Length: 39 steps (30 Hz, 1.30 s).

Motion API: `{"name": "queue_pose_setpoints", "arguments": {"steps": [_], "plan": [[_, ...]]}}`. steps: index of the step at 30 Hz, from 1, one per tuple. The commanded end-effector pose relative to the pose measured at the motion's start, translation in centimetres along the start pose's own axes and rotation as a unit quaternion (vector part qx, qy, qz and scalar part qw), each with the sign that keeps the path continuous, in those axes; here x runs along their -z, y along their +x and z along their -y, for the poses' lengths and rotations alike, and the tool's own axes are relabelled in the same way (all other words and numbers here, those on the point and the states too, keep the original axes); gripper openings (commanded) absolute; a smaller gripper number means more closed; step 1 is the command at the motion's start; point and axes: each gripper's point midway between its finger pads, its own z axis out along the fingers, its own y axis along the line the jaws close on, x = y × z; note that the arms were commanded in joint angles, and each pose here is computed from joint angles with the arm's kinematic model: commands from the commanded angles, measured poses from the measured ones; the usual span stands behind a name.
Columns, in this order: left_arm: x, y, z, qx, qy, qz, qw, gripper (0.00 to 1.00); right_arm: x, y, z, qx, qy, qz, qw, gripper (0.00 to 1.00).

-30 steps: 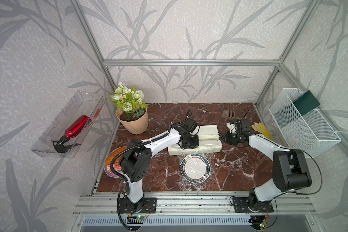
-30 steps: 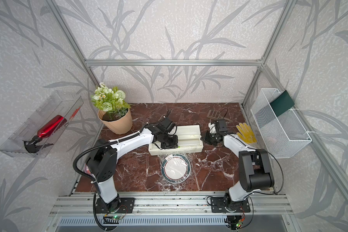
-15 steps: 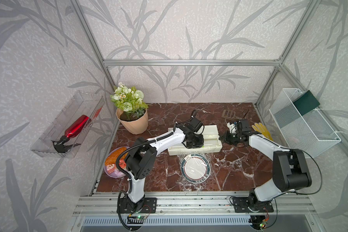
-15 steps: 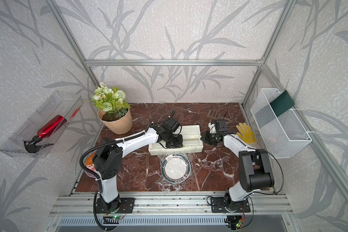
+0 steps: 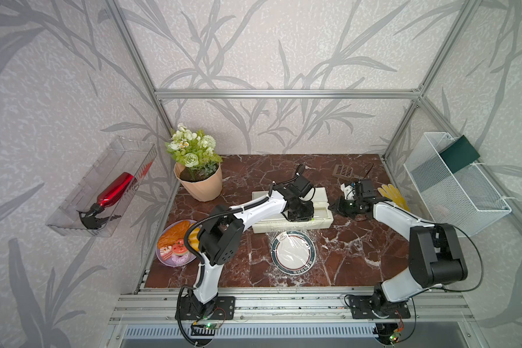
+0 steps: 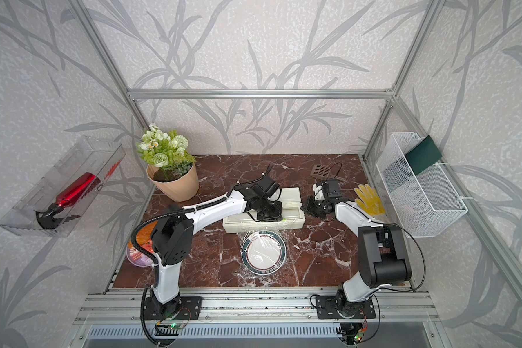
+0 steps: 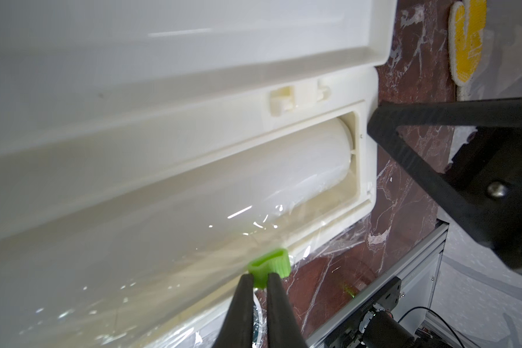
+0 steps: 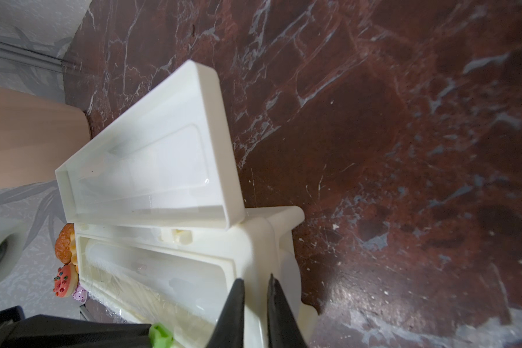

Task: Wrap the plate with plastic wrap
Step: Tear off the plastic wrap from the plastic wrap cutting box.

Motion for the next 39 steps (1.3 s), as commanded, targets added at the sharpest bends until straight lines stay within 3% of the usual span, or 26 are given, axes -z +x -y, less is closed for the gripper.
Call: {"name": "queue_pose_setpoints", "arguments": {"steps": [1,39], "plan": [[-1.4,0.2,0.4,0.002,-0.005,-0.009,1.000,0.11,-1.8,4.7,0.7,-0.021,0.007,-0.079,0.997,0.16],[-3.2,-0.4,4.7,-0.015,0.024,-0.019,0.999,0.12,-2.0,4.7,0.6,-0.028,0.004,-0.080,0.996,0.16]]}}
